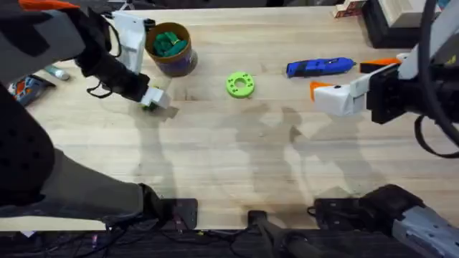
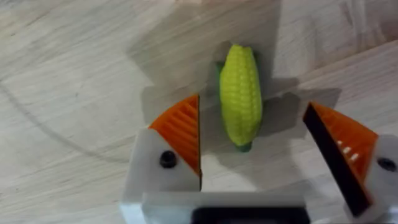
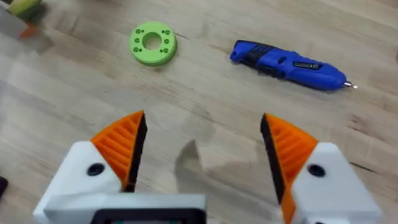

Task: Pick up the gripper from the table and insert it into the empty holder that is missing its gripper. Then pick up a screw, insert it into the mounting hole, and use the screwdriver to tighten it. Finally, clean up the table by picking up the vegetable and placing it into the bucket.

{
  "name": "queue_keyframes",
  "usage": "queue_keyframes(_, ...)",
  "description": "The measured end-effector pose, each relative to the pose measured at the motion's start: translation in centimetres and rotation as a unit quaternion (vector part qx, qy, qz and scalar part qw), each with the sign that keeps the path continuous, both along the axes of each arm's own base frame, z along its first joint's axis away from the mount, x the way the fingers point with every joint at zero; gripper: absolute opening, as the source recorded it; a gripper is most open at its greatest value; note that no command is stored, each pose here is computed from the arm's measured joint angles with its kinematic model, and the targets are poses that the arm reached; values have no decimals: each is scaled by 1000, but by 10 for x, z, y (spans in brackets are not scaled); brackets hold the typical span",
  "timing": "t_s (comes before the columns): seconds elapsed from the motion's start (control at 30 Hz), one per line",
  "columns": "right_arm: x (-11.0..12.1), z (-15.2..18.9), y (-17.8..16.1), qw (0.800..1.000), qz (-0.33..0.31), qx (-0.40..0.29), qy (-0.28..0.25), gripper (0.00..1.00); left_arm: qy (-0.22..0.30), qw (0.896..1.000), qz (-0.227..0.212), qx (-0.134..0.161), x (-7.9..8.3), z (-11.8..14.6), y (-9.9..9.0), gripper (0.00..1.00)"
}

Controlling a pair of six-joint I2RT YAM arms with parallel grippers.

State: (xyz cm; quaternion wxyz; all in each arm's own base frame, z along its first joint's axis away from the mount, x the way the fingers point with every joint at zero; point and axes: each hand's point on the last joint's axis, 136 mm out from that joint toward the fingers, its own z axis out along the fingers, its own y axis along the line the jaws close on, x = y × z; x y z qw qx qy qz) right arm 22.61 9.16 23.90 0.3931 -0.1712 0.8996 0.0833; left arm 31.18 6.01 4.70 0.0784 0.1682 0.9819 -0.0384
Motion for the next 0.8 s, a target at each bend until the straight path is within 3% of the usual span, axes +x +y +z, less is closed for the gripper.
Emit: queue_keyframes(0.8,0,0,0,1000,0,0,1,994,16,1000,0,18,4,-16,7,986)
